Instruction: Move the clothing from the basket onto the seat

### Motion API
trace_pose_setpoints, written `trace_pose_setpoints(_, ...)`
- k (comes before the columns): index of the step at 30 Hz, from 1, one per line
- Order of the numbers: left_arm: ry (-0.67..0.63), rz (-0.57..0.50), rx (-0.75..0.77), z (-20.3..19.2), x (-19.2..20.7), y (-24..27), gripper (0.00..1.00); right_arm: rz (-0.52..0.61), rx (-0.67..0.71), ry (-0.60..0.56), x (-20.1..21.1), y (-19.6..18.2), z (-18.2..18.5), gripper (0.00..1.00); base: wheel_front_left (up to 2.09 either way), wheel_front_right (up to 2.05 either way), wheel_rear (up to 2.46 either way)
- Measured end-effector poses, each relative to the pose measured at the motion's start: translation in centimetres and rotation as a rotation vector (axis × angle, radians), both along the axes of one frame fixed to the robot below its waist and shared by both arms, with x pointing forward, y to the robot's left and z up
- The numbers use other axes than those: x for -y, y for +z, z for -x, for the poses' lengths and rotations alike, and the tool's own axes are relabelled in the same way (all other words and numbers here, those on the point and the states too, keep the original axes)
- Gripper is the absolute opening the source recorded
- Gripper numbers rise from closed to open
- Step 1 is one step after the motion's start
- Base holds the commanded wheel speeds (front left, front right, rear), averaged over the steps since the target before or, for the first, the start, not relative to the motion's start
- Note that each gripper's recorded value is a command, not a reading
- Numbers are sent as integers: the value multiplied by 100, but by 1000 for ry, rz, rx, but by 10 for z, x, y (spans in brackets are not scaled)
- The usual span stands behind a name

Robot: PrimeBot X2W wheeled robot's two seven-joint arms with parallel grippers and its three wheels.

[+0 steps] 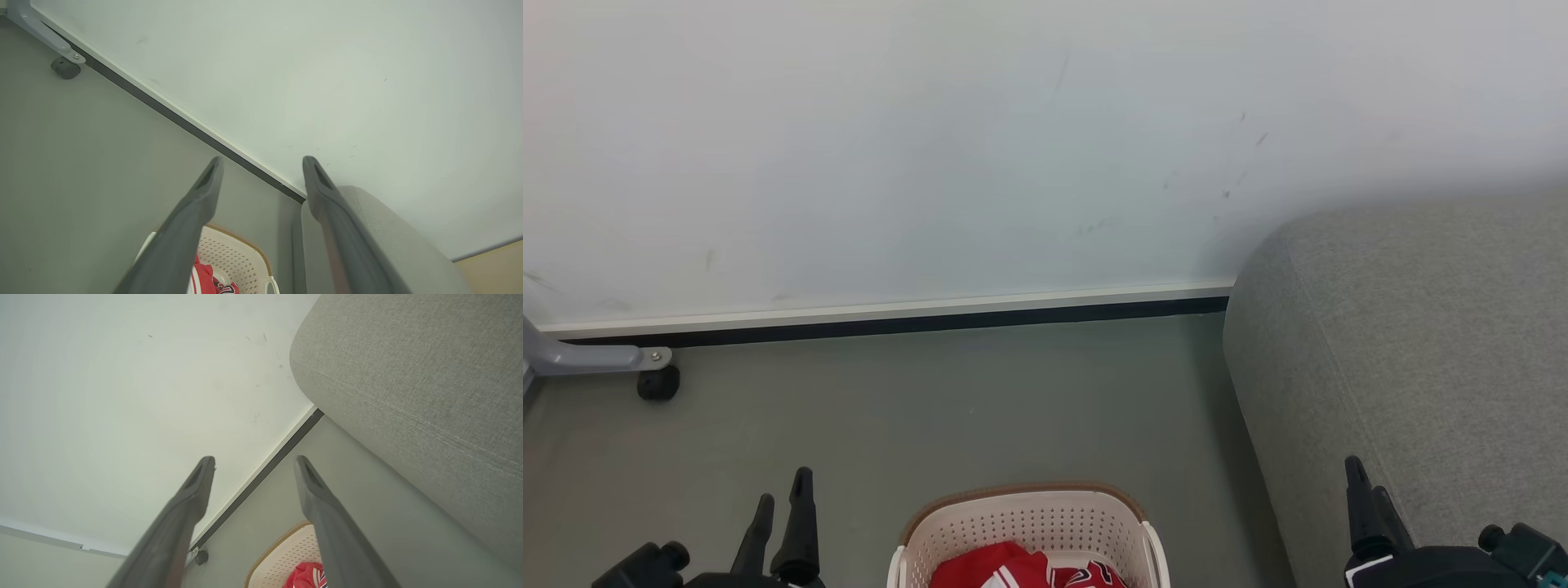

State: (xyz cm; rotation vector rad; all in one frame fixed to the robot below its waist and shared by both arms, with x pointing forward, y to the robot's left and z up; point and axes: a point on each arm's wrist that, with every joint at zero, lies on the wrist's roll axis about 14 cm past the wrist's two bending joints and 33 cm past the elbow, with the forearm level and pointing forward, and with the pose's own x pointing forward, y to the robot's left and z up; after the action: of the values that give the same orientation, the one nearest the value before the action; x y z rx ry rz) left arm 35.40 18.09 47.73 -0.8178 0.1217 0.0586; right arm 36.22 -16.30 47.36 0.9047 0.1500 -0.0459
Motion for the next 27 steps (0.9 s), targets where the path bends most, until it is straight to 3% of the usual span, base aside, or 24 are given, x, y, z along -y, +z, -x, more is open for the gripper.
trace_pose_setpoints(15,-12,-278,27,8,-5,4,100,241,49,49,-10,9,2,100,0,0,0)
trace_pose_setpoints(27,-11,-435,62,14,-5,11,100,390,96,67,-17,16,6,100,0,0,0)
